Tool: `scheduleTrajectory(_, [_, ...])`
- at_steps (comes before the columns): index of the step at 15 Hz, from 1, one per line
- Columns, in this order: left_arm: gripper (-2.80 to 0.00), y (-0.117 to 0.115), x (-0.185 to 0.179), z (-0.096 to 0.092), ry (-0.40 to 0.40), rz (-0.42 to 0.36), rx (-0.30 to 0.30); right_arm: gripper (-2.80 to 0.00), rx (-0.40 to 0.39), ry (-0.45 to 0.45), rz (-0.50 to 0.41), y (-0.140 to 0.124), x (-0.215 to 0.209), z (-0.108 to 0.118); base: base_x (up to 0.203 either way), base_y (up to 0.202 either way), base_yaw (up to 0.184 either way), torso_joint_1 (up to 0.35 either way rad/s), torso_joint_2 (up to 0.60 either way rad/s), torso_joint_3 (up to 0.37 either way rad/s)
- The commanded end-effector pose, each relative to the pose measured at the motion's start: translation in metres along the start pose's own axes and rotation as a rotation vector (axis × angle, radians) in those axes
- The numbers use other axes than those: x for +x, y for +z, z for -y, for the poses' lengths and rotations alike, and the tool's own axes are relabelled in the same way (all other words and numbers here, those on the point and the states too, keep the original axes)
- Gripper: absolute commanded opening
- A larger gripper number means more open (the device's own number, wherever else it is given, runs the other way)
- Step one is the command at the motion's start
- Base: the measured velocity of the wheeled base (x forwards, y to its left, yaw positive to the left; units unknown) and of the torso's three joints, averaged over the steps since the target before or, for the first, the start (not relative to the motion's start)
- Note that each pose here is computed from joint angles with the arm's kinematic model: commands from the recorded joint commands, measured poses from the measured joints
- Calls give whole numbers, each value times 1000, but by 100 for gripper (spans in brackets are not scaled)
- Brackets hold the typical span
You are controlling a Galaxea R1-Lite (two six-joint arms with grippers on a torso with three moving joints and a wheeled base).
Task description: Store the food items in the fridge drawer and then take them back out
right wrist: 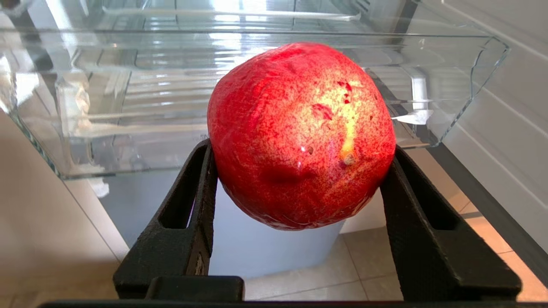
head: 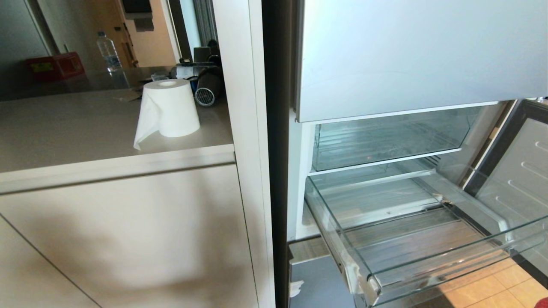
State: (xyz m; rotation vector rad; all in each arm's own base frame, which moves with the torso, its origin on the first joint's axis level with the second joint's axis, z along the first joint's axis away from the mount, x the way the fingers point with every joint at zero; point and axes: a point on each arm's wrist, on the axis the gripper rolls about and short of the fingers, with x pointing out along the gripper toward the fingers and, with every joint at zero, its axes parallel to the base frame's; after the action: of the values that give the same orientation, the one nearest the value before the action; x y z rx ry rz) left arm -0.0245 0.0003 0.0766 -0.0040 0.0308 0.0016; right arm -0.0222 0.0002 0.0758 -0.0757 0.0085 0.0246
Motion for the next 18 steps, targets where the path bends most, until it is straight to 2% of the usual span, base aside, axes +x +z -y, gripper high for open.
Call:
scheduleTrajectory(1, [-280,0,0,0,0,0,0,-280,16,-2,6,-1,-1,0,0,0,0,0,0,0])
scheduleTrajectory(6, [-280,0,0,0,0,0,0,-280,23,-5,8,-1,-1,0,0,3,-37,1,0,1])
scheduleTrajectory(18, [-280,0,0,0,2,0,0,-280,33,-6,8,-1,-1,0,0,7,-176,3,2,3])
